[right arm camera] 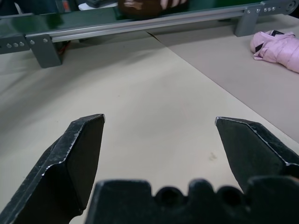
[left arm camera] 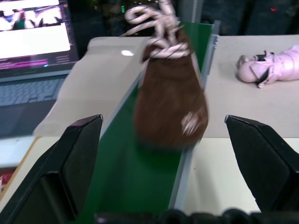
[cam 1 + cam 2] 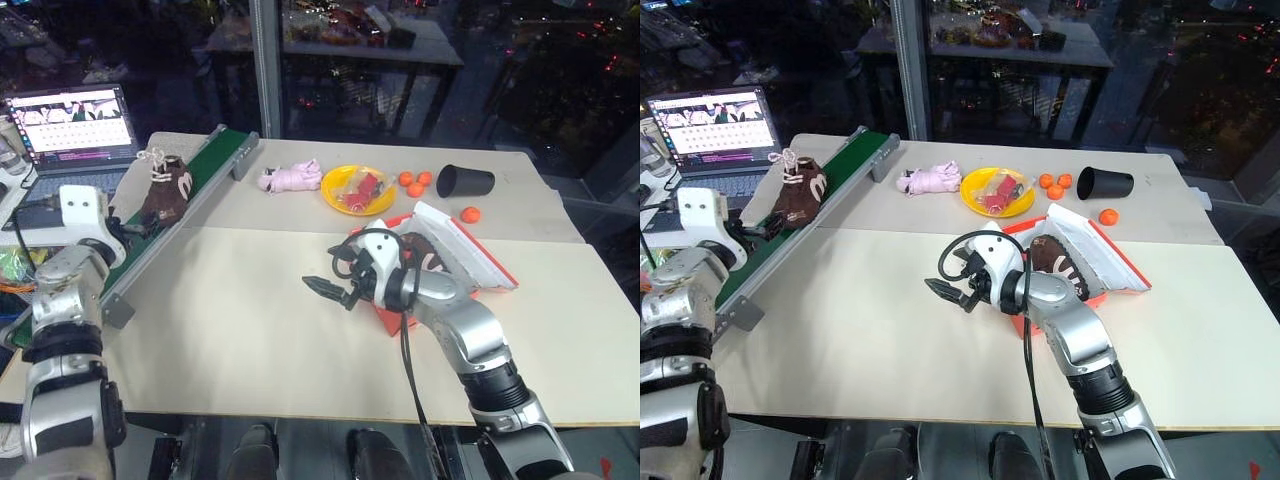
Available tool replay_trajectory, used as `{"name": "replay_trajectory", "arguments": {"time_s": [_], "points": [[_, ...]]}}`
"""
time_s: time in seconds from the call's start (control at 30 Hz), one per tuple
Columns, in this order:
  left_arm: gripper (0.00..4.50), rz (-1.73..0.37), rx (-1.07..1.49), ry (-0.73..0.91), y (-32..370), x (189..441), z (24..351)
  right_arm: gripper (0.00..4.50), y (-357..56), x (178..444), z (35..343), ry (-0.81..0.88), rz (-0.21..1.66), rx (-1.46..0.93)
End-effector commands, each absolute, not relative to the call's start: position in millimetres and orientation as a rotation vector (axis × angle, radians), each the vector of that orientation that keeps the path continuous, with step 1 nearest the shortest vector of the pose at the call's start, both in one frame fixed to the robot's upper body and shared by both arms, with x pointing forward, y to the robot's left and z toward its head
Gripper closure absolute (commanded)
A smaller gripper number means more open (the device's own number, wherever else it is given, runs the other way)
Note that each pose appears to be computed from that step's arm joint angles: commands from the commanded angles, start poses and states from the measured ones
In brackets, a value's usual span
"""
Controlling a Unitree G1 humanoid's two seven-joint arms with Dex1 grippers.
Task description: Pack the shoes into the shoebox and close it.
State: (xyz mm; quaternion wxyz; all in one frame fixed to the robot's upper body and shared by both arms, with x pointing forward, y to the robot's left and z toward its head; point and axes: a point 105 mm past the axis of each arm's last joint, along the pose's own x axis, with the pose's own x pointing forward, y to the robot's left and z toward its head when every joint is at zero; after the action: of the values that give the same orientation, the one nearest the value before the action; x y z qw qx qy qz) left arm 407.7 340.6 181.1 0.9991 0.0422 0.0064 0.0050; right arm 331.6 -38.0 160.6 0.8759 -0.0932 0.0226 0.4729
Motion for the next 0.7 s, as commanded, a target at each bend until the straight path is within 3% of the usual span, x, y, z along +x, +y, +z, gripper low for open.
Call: {"name": "replay_trajectory", "arguments": {"time_s": [0.03,0.33,0.37,0.4,0.7], "points": [[0.00,0.001,0.126,-0.034,340,413,198,0.02,-44,333,183,-0.030,0.975,-0.211],[0.00,0.094,0.036,0.045,356,415,180,0.02,-49,333,182,-0.010,0.974,-0.248],[0.52,0.104,0.008,0.050,358,415,177,0.00,-50,334,182,-0.006,0.971,-0.253],[0.67,0.099,-0.019,0.060,357,415,174,0.00,-50,334,182,-0.002,0.968,-0.258],[3.94,0.050,-0.057,0.067,347,414,169,0.00,-52,336,181,0.009,0.957,-0.287]]}}
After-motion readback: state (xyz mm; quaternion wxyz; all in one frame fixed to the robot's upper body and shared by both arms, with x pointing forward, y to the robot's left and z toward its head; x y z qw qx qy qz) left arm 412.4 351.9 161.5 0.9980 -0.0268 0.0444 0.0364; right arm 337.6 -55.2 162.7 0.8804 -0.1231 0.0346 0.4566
